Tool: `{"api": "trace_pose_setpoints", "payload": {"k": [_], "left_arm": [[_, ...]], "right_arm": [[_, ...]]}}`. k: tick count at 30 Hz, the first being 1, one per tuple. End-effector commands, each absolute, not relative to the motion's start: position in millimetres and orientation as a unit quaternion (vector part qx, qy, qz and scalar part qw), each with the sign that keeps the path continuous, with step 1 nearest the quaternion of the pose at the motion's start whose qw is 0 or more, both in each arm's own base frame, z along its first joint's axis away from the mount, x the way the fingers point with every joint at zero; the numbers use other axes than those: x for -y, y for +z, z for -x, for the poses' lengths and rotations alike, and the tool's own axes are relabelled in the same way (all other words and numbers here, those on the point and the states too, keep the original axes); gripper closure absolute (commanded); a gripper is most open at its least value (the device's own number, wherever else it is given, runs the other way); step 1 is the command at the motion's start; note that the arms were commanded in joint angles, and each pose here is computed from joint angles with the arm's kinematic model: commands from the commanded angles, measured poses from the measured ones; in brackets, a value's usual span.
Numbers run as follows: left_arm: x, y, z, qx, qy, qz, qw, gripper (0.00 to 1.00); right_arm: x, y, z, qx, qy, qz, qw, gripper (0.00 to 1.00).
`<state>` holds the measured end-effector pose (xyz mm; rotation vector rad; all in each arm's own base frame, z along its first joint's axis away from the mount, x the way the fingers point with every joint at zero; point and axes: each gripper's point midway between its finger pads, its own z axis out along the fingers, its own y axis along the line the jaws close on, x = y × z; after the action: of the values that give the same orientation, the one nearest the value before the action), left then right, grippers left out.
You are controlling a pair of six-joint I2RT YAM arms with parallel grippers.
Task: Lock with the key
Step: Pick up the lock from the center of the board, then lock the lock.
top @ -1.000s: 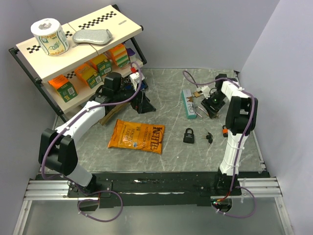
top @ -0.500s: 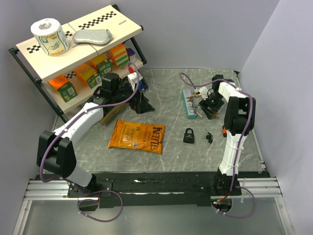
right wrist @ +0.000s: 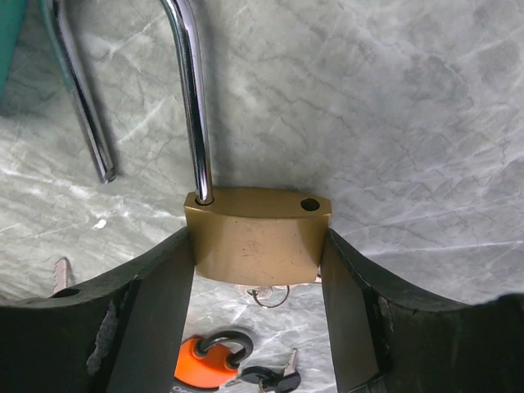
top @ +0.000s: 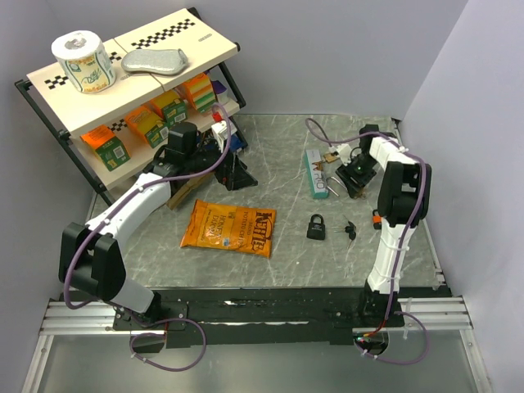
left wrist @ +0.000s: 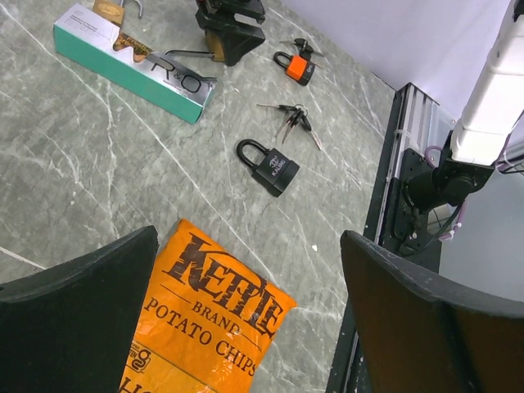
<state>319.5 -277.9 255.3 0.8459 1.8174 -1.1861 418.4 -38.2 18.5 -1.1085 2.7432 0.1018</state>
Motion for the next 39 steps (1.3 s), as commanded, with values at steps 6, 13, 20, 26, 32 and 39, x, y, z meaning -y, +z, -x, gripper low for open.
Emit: {"api": "trace_pose_setpoints", "payload": {"k": [6,13,20,26,32,39], "left_arm": [[278,273,-318,-0.691,-0.469,-0.355,0.42,0.01],[281,279,-316,-0.674,-0.476,-0.377,0.421,0.01],[281,295,-297,-0.59,-0.47,-0.465,0.463,0.01],[280,284,-267,-0.56,-0.477,-0.517,0.438,0.05],[290,267,-230,-0.554,-0.475,-0.541,0.418,0.07],[296,254,-211,-0.558,-0.474,-0.547,0.405,0.12]], "right_arm": [[40,129,-415,-0.913,0.05,0.348,0.207,1.0],[-5,191,-384,-0.884,0.134,0.367,0.256,1.0],[-90,238,-322,-0.835,0.232,0.424,0.264,1.0],[-156,246,-267,-0.791,0.29,0.483,0.241,1.0],[-191,246,-236,-0.761,0.319,0.518,0.222,1.0],[-224,258,-202,-0.713,0.347,0.573,0.207,1.0]]}}
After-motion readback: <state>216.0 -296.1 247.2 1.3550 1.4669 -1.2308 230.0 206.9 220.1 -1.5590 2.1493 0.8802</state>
